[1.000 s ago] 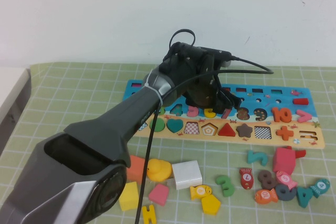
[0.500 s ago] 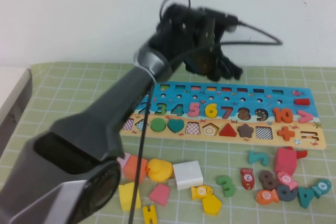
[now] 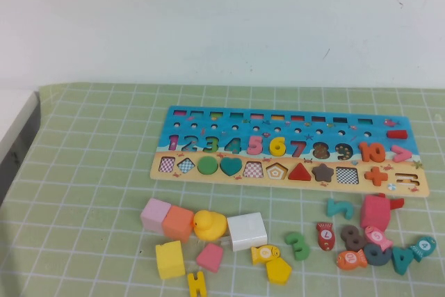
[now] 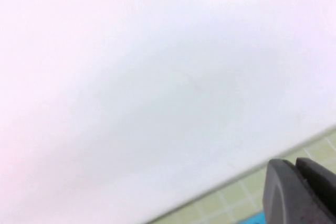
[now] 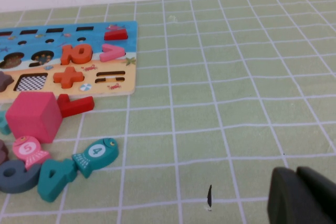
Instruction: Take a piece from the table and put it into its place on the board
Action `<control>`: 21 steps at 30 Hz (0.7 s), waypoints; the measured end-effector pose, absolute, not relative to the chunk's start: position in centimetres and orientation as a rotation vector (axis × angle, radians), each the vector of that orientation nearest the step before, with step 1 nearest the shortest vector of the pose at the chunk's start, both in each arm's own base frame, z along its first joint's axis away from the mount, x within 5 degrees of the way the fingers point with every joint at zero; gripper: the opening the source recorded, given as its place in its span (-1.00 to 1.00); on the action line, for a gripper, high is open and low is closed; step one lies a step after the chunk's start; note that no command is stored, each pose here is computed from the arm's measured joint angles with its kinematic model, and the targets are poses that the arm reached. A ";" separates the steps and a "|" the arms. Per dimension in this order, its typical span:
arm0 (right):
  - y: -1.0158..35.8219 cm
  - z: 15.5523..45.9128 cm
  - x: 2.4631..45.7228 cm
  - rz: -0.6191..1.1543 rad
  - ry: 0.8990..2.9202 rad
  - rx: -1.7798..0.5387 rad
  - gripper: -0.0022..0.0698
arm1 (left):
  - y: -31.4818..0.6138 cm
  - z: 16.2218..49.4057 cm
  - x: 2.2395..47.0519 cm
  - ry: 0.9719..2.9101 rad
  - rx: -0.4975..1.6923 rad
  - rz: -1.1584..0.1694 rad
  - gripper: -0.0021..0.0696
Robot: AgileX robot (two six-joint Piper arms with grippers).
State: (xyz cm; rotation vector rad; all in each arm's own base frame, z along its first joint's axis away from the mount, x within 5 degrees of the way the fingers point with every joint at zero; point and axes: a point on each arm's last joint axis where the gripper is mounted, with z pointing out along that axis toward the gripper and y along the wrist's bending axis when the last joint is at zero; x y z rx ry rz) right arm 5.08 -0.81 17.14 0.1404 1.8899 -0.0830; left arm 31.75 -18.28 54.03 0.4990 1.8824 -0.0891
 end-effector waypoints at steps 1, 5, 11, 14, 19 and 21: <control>-0.8 17.1 5.1 -0.083 1.890 0.140 -0.95 | -16.9 55.6 30.1 1.851 0.483 -0.076 -0.94; -0.8 17.1 5.1 -0.083 1.890 0.140 -0.95 | -12.4 59.0 24.2 1.778 0.447 -0.003 -0.94; -0.8 17.1 5.1 -0.083 1.890 0.140 -0.95 | -7.3 59.3 17.2 1.685 0.394 0.031 -0.94; -0.8 17.1 5.1 -0.083 1.890 0.140 -0.95 | -6.2 56.9 15.2 1.682 0.400 0.012 -0.95; -0.8 17.1 5.1 -0.083 1.890 0.140 -0.95 | -4.6 52.0 12.3 1.650 0.403 -0.027 -0.95; -0.8 17.1 5.1 -0.083 1.890 0.140 -0.95 | -4.3 49.2 11.8 1.657 0.399 -0.035 -0.95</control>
